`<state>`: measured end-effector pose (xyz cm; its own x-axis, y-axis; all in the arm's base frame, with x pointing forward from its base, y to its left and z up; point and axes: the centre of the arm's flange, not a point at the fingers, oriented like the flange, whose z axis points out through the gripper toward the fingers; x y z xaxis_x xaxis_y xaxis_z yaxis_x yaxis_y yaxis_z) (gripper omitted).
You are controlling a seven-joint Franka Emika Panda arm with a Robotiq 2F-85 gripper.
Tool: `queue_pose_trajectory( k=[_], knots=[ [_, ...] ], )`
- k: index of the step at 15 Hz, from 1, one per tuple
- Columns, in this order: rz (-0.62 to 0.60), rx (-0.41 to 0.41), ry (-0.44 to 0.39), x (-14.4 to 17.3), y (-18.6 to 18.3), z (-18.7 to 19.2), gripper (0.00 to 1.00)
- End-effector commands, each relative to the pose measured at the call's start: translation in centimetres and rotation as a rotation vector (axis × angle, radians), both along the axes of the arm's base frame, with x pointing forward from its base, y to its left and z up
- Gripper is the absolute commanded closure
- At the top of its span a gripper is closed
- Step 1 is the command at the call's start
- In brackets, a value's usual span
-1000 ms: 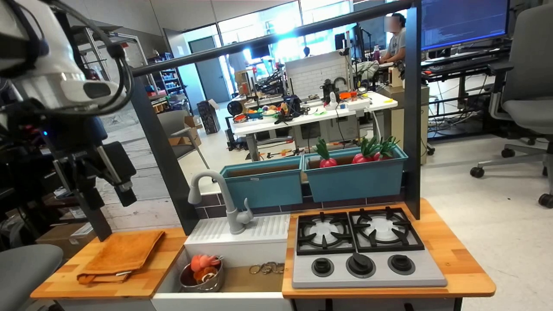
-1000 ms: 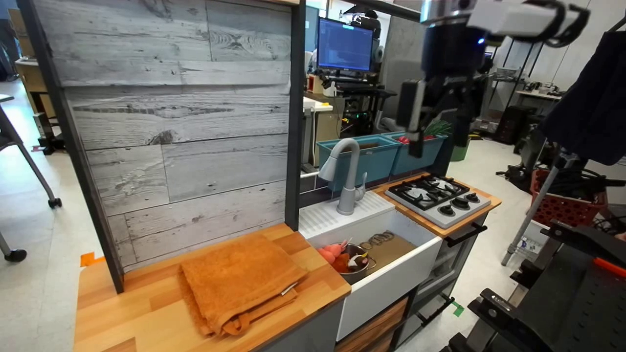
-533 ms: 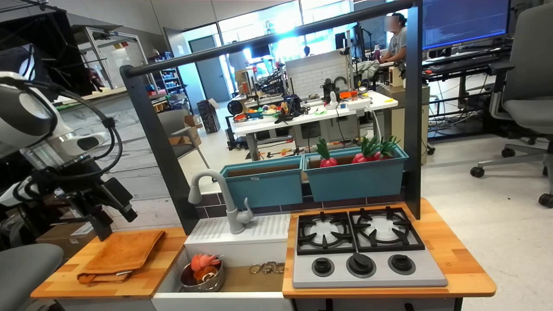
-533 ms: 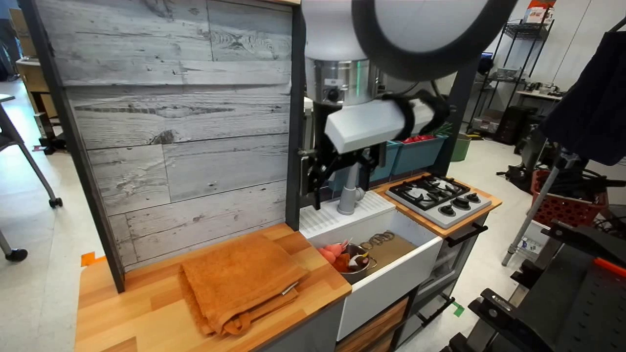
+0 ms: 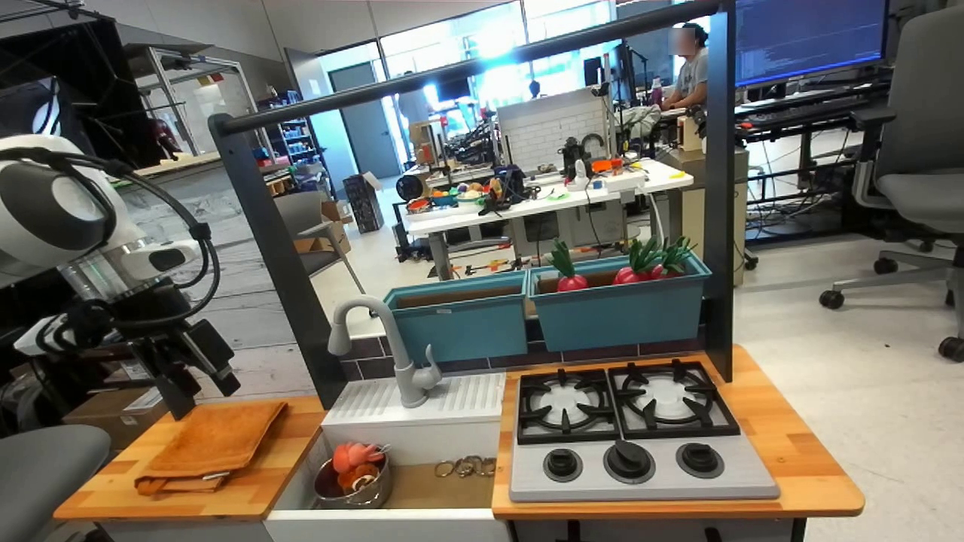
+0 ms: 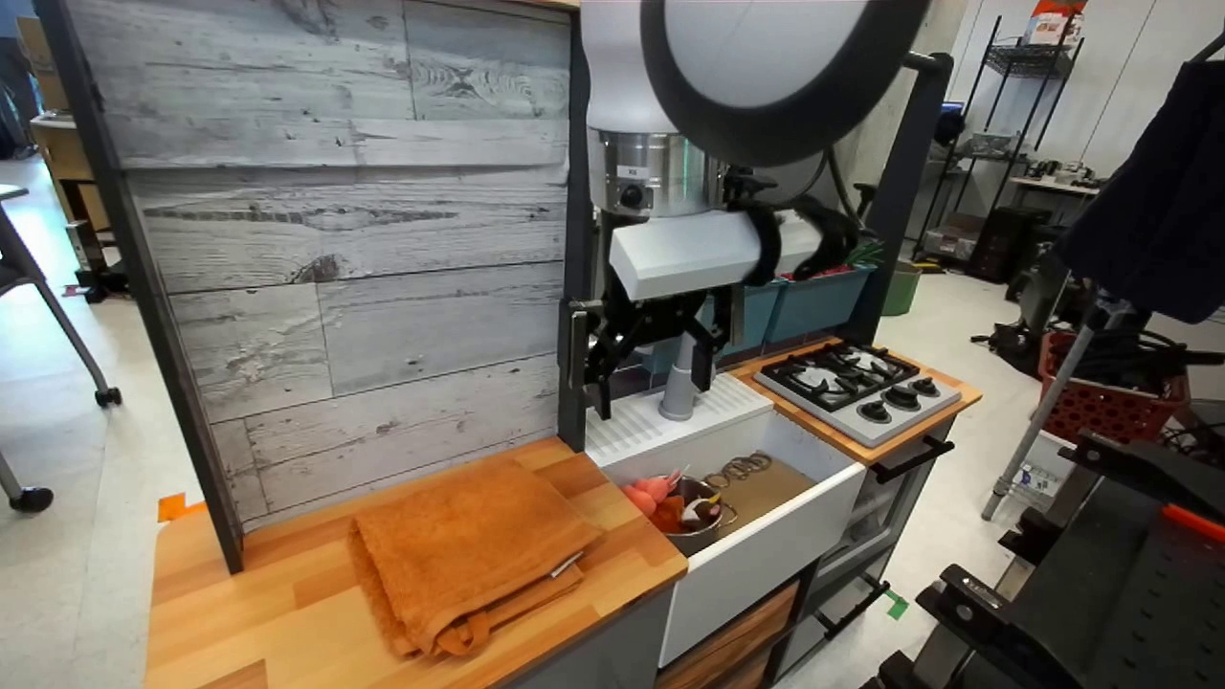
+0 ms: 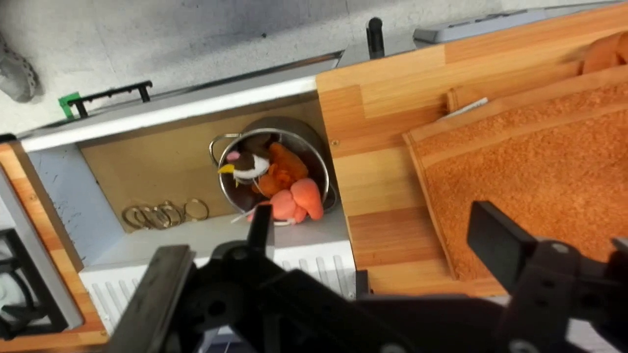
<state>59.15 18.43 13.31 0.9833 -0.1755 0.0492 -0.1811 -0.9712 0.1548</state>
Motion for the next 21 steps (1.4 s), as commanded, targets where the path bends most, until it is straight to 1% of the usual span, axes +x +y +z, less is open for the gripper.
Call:
queue_pose_trajectory(
  k=[1, 2, 4, 6, 8, 9, 11, 13, 14, 15, 16, 19, 21],
  knots=[
    [-0.05, -0.011, 0.163, 4.6, 3.5, -3.8, 0.0],
    [-0.088, -0.033, 0.17, 5.7, 4.9, -5.0, 0.0],
    [-0.12, -0.101, 0.191, 6.4, 6.6, -7.1, 0.0],
    [-0.159, -0.164, 0.167, 6.8, 8.3, -9.6, 0.0],
    [-0.183, -0.215, 0.167, 7.2, 10.0, -12.1, 0.0],
    [-0.155, -0.149, 0.166, 2.3, 7.0, -9.2, 0.0],
    [-0.168, -0.177, 0.163, 2.3, 8.1, -11.1, 0.0],
    [-0.172, -0.182, 0.159, 2.6, 8.3, -11.7, 0.0],
    [-0.042, -0.221, 0.193, 2.3, 7.5, -11.1, 0.0],
    [0.011, -0.179, 0.209, 2.5, 6.5, -10.3, 0.0],
    [0.069, -0.166, 0.201, 3.1, 5.8, -10.0, 0.0],
    [0.235, -0.151, 0.14, 6.0, 3.8, -9.6, 0.0],
    [0.332, -0.123, 0.097, 7.6, 3.6, -10.1, 0.0]
  ],
)
